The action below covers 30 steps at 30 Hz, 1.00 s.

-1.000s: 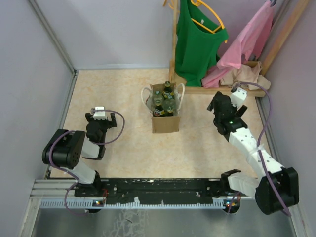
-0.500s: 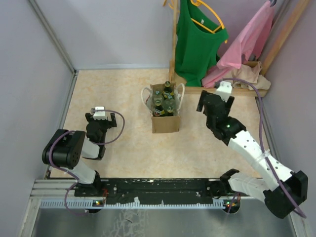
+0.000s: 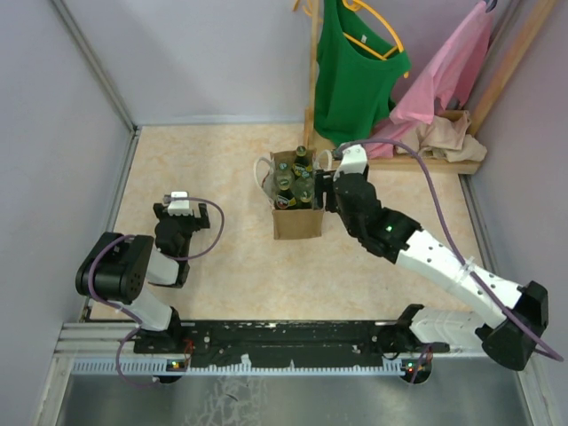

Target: Take the beverage out of the canvas bag

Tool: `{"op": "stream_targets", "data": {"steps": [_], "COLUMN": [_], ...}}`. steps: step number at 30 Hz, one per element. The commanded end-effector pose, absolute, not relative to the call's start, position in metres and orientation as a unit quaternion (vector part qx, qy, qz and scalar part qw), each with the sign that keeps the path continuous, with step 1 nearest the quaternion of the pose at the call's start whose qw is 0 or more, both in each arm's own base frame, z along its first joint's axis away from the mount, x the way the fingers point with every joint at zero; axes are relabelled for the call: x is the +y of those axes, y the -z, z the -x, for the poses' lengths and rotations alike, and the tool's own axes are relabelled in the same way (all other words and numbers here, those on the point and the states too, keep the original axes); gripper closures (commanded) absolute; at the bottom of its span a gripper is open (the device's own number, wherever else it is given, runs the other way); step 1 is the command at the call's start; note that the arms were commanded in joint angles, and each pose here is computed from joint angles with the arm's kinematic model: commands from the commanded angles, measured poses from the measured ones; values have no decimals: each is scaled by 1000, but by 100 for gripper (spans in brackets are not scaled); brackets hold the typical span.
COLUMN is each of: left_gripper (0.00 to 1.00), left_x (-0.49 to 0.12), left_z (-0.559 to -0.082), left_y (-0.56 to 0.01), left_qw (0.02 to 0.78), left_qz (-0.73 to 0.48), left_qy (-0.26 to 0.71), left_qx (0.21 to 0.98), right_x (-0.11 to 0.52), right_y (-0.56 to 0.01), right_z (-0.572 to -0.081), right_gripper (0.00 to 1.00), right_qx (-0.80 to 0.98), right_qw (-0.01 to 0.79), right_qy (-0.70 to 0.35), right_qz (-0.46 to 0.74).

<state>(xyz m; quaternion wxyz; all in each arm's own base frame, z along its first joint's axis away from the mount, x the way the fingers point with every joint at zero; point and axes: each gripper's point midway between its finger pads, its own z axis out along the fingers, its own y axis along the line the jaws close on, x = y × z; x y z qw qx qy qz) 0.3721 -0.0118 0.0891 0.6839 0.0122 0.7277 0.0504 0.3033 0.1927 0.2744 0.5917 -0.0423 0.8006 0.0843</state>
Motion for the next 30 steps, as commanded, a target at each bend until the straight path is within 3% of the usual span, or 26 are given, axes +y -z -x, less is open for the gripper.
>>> {"op": "stream_targets", "data": {"steps": [1,10,17,30], "left_gripper": [0,0,0,0], "left_x": [-12,-11,-12,-11], "left_z": [-377,-377,-377,-377], "left_y": [-98,-98,-98,-98], "left_qw": [695,695,695,695], "left_qz": [-9,-8,-8,-8], "left_qy": [-46,-46,-46,-46], "left_qx": [718,717,718,718], "right_x": [238,262,263,268], "right_y": [-283,-271,-255,-232], "right_z": [-291,-273,-284,-304], "right_gripper": [30,13,8,13], "right_qx": [781,748,756,762], "right_qw": [597,608,608,612], "right_qy": [-145,-210,-177,-126], "right_qz": [117,161,165,171]}}
